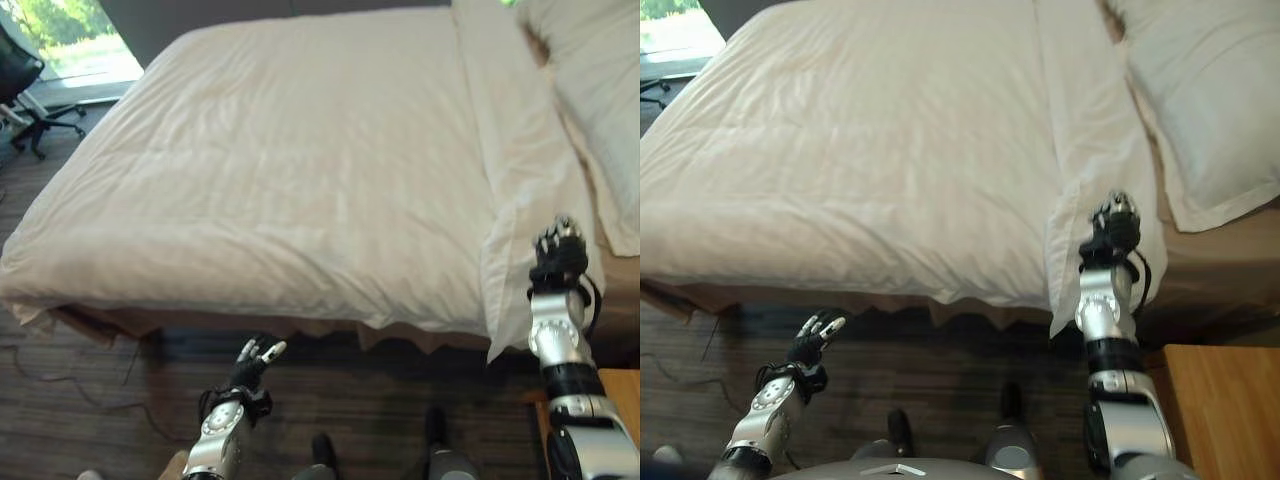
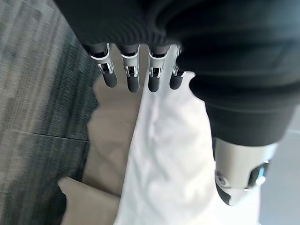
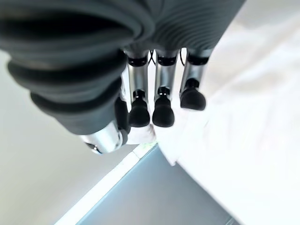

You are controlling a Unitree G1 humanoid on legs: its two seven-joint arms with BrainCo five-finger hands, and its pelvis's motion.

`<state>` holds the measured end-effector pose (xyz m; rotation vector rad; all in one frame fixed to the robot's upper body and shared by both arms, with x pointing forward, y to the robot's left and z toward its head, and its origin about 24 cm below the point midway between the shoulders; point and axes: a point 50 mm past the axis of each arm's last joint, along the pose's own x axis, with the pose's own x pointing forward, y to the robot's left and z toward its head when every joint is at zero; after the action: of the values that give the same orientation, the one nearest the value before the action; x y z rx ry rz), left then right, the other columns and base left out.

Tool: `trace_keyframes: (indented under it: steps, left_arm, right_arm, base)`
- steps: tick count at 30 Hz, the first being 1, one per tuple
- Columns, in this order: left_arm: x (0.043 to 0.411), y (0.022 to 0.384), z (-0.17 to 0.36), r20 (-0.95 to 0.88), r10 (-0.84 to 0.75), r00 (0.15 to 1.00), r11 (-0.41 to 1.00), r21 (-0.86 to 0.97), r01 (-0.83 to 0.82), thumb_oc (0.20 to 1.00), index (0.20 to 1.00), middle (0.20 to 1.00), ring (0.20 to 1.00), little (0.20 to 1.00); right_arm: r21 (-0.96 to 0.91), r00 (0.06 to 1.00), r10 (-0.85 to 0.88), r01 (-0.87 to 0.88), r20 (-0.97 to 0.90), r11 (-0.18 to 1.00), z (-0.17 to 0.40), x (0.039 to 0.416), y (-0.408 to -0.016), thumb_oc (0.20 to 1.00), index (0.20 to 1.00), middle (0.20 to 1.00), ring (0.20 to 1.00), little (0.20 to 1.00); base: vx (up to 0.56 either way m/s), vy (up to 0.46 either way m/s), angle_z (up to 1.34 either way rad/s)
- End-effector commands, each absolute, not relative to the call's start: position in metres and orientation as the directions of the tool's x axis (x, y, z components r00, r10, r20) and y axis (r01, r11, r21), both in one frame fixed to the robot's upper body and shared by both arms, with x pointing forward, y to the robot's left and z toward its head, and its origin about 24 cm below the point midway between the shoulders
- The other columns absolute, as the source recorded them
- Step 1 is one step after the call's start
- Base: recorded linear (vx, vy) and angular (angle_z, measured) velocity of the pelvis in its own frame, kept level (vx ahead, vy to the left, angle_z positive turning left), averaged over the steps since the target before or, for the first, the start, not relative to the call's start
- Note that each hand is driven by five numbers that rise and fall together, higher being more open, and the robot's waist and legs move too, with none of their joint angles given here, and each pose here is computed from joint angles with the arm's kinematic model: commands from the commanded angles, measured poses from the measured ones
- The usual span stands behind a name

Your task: Making the bed.

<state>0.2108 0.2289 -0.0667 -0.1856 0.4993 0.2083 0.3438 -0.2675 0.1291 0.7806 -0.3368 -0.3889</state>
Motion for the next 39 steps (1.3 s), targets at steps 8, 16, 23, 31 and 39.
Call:
trace_keyframes:
  steps: [8, 16, 23, 31, 39]
  left_arm:
    - [0.247, 0.255, -0.028, -0.312, 0.205, 0.928, 0.956, -0.141, -0.259, 1.0, 1.0, 1.0, 1.0, 1.0]
    - [0.238, 0.245, -0.046, -0.388, 0.225, 0.894, 0.921, -0.215, -0.325, 1.0, 1.0, 1.0, 1.0, 1.0]
    - [0.244, 0.243, -0.051, -0.429, 0.236, 0.872, 0.909, -0.221, -0.355, 1.0, 1.0, 1.0, 1.0, 1.0]
    - [0.235, 0.234, -0.057, -0.449, 0.195, 0.872, 0.93, -0.197, -0.309, 1.0, 1.0, 1.0, 1.0, 1.0]
    - [0.229, 0.205, -0.054, -0.421, 0.038, 0.906, 0.99, -0.106, -0.091, 1.0, 1.0, 1.0, 1.0, 1.0]
  right_arm:
    - [0.751, 0.772, -0.566, 0.183, 0.29, 0.634, 0.222, 0.368, -0.308, 0.2, 0.2, 0.2, 0.2, 0.2]
    - [0.792, 0.821, -0.562, 0.406, -0.097, 0.456, 0.069, 0.331, -0.291, 0.2, 0.2, 0.2, 0.2, 0.2]
    - [0.625, 0.718, -0.481, 0.686, -0.502, 0.372, -0.061, 0.241, -0.269, 0.2, 0.2, 0.2, 0.2, 0.2]
    - [0.2, 0.736, -0.378, 0.564, -0.561, 0.801, -0.082, 0.197, -0.266, 1.0, 1.0, 1.0, 1.0, 1.0]
    - [-0.144, 0.909, -0.213, 0.171, -0.359, 0.975, -0.039, 0.221, -0.243, 1.0, 1.0, 1.0, 1.0, 1.0]
  base:
    - [-0.06, -0.007, -0.01]
    - [0.0, -0.004, -0.05]
    - [0.07, 0.02, -0.03]
    - [0.04, 0.033, -0.12]
    - [0.0, 0.035, 0.01]
